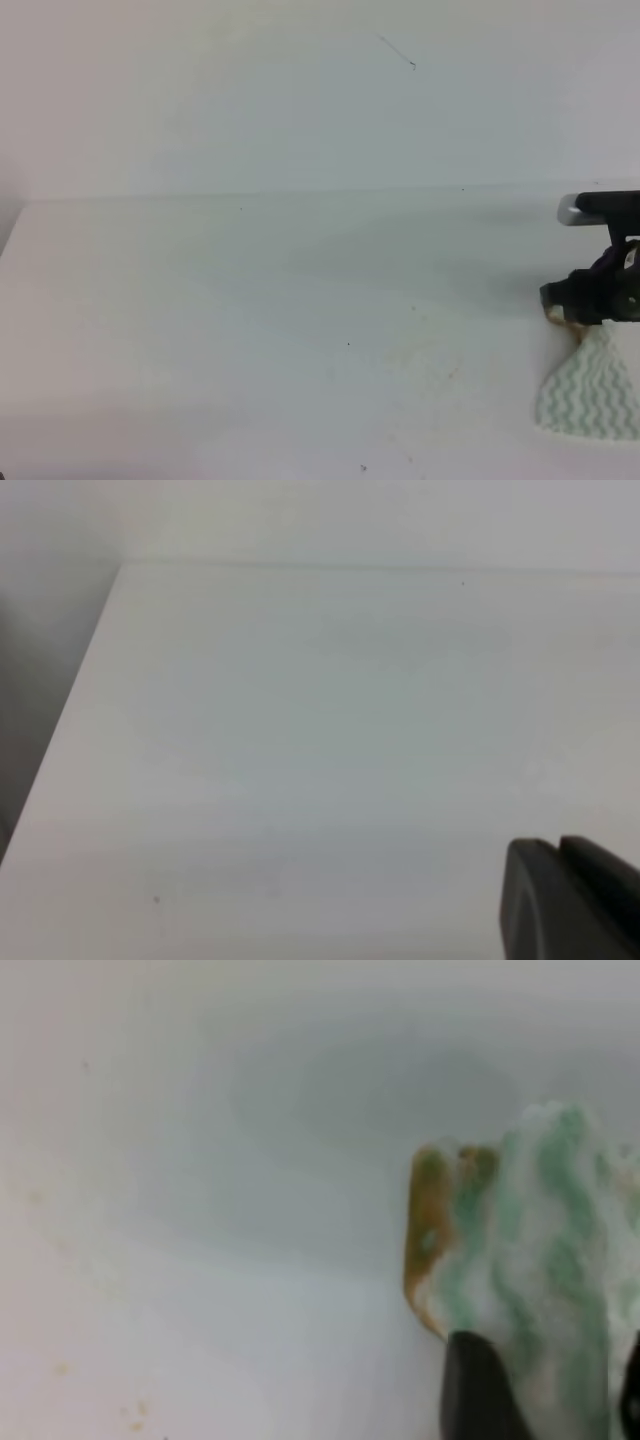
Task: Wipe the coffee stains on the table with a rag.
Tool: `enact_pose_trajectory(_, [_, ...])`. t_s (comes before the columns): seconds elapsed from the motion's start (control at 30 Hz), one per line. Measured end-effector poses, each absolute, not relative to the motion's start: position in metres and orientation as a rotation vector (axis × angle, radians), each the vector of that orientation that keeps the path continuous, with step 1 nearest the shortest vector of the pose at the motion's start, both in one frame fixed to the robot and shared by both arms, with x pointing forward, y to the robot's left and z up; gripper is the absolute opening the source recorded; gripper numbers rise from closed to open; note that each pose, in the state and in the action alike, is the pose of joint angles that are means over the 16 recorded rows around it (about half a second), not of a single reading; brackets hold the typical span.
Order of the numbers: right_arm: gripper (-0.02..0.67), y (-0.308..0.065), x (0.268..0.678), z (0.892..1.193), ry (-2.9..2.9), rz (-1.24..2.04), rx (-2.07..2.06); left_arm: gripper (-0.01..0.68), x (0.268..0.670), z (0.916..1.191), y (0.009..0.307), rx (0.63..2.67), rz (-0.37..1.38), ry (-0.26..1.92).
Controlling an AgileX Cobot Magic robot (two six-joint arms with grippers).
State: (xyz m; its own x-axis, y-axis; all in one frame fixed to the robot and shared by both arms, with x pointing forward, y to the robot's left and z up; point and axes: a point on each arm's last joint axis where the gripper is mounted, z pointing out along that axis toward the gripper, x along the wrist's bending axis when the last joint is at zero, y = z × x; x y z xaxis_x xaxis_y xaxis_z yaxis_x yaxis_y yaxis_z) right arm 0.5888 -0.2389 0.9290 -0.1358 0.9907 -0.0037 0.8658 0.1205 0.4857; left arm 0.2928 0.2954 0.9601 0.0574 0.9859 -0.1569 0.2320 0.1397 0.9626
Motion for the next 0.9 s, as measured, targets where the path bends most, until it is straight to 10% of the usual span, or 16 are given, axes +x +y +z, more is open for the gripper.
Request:
enact_pose_trajectory(0.3, [0.346,-0.236,0.583,0.969,2.035,0.637,1.721,-0.001,0.293,0.96,0.295,1.294,0.925,1.384])
enact_pose_trajectory(0.9, [0.009,-0.26,0.441,1.135,1.843,0.901,1.453,-0.001,0.293,0.96,0.295,1.294,0.925,1.384])
